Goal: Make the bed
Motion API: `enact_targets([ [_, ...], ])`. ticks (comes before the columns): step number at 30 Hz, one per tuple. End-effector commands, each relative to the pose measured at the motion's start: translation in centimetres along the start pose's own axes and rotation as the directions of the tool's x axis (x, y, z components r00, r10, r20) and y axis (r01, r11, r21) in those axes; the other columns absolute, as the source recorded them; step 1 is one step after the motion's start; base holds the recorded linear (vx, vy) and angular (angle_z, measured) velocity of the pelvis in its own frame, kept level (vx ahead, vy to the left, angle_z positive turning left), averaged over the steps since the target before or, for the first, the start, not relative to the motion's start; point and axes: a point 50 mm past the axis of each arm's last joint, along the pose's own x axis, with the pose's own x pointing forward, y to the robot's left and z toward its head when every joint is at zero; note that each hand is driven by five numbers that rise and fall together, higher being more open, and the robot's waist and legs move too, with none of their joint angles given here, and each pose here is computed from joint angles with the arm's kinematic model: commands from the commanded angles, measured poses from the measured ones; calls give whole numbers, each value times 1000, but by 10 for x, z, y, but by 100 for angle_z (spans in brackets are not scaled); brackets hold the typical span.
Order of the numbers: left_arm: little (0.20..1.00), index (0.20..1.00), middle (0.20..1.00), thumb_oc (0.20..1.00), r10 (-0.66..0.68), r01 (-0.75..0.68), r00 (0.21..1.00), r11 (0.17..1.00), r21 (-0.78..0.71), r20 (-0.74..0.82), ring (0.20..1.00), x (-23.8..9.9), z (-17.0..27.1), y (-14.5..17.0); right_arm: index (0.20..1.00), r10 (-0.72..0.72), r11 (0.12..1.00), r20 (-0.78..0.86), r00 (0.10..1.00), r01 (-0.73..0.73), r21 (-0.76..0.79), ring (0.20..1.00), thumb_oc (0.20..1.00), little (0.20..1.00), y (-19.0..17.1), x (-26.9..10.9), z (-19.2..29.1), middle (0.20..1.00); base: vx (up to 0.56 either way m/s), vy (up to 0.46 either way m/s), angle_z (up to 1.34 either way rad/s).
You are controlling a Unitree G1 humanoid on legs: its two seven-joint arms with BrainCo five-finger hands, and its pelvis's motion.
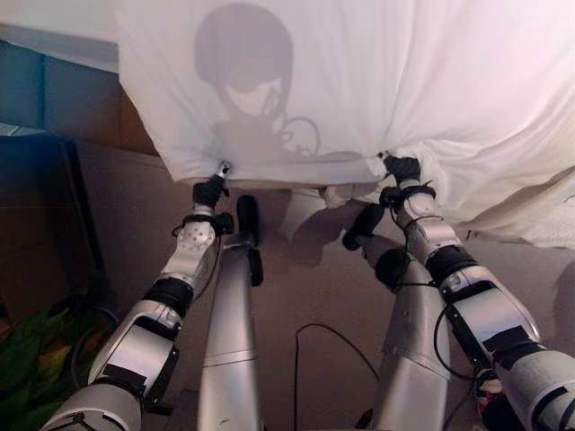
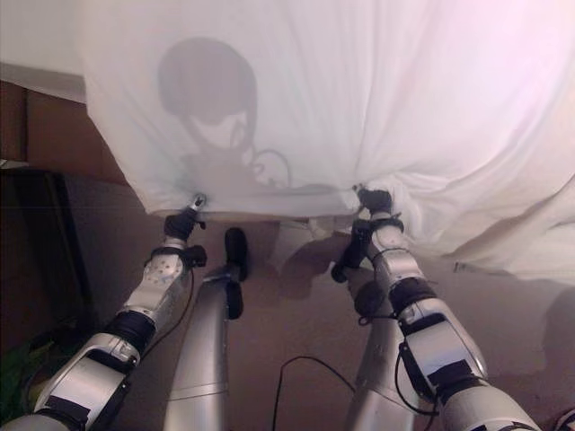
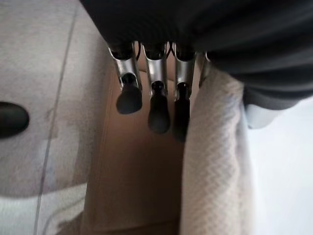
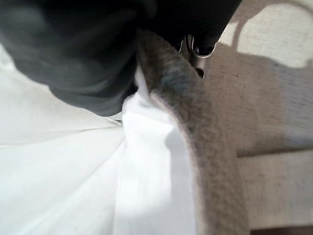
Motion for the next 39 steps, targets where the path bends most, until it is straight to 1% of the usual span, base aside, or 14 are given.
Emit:
enact_targets([
  [1, 200, 200, 200, 200, 220, -140, 921, 957, 254, -321, 200, -34, -73, 54, 837, -350, 903, -466, 813, 161, -398, 837, 837, 837, -106, -70, -107, 837, 0, 0, 0],
  [2, 765, 765, 765, 765, 212, -117, 920, 952, 284, -329, 765, -29, -71, 49, 1000, -344, 898, -468, 814, 140, -417, 1000, 1000, 1000, -104, -66, -105, 1000, 0, 0, 0],
  [3, 1000, 1000, 1000, 1000, 198, -63, 909, 935, 349, -365, 1000, -25, -73, 46, 1000, -364, 874, -494, 790, 106, -475, 1000, 1000, 1000, -111, -67, -105, 1000, 0, 0, 0],
  [11, 1000, 1000, 1000, 1000, 190, 14, 841, 928, 371, -507, 1000, -45, -99, 54, 1000, -405, 852, -562, 721, 75, -518, 1000, 1000, 1000, -122, -83, -118, 1000, -11, -4, 0],
  [15, 1000, 1000, 1000, 1000, 201, 114, 757, 897, 428, -622, 1000, -80, -128, 76, 1000, -466, 829, -668, 581, 23, -559, 1000, 1000, 1000, -154, -139, -150, 1000, -61, -4, -2],
  [20, 1000, 1000, 1000, 1000, 303, 68, 641, 893, 445, -705, 1000, -136, -152, 126, 1000, -557, 800, -728, 399, 21, -600, 1000, 1000, 1000, -201, -216, -168, 1000, -11, 0, -1],
  [27, 1000, 1000, 1000, 1000, 370, 83, 549, 868, 489, -750, 1000, -189, -164, 160, 1000, -632, 769, -748, 203, 43, -638, 1000, 1000, 1000, -237, -294, -170, 1000, 62, -32, -1],
  [31, 1000, 1000, 1000, 1000, 398, 70, 529, 860, 506, -749, 1000, -206, -166, 168, 1000, -651, 758, -738, 178, 92, -646, 1000, 1000, 1000, -241, -309, -171, 1000, 79, -15, -6],
  [33, 1000, 1000, 1000, 1000, 417, 56, 529, 852, 521, -739, 1000, -217, -167, 172, 1000, -673, 737, -716, 184, 85, -671, 1000, 1000, 1000, -242, -314, -170, 1000, 145, -17, -4],
  [34, 1000, 1000, 1000, 1000, 436, 1, 554, 852, 524, -709, 1000, -219, -165, 173, 1000, -686, 721, -690, 233, 84, -688, 1000, 1000, 1000, -243, -308, -168, 1000, 200, -11, 1],
  [35, 1000, 1000, 1000, 1000, 457, -81, 592, 854, 515, -664, 1000, -218, -162, 168, 1000, -684, 718, -665, 299, 117, -686, 1000, 1000, 1000, -238, -298, -168, 1000, 181, 5, -2],
  [36, 1000, 1000, 1000, 1000, 479, -200, 660, 855, 479, -579, 1000, -212, -150, 168, 1000, -670, 728, -613, 418, 212, -652, 1000, 1000, 1000, -228, -276, -164, 1000, 185, 18, -8],
  [38, 1000, 1000, 1000, 1000, 486, -362, 784, 863, 352, -386, 1000, -201, -115, 166, 1000, -607, 784, -535, 588, 332, -524, 1000, 1000, 1000, -207, -257, -154, 1000, 149, 14, -15],
  [39, 1000, 1000, 1000, 1000, 484, -396, 802, 869, 297, -349, 1000, -197, -109, 162, 1000, -553, 814, -487, 676, 316, -487, 1000, 1000, 1000, -194, -243, -148, 1000, 163, 28, -1],
])
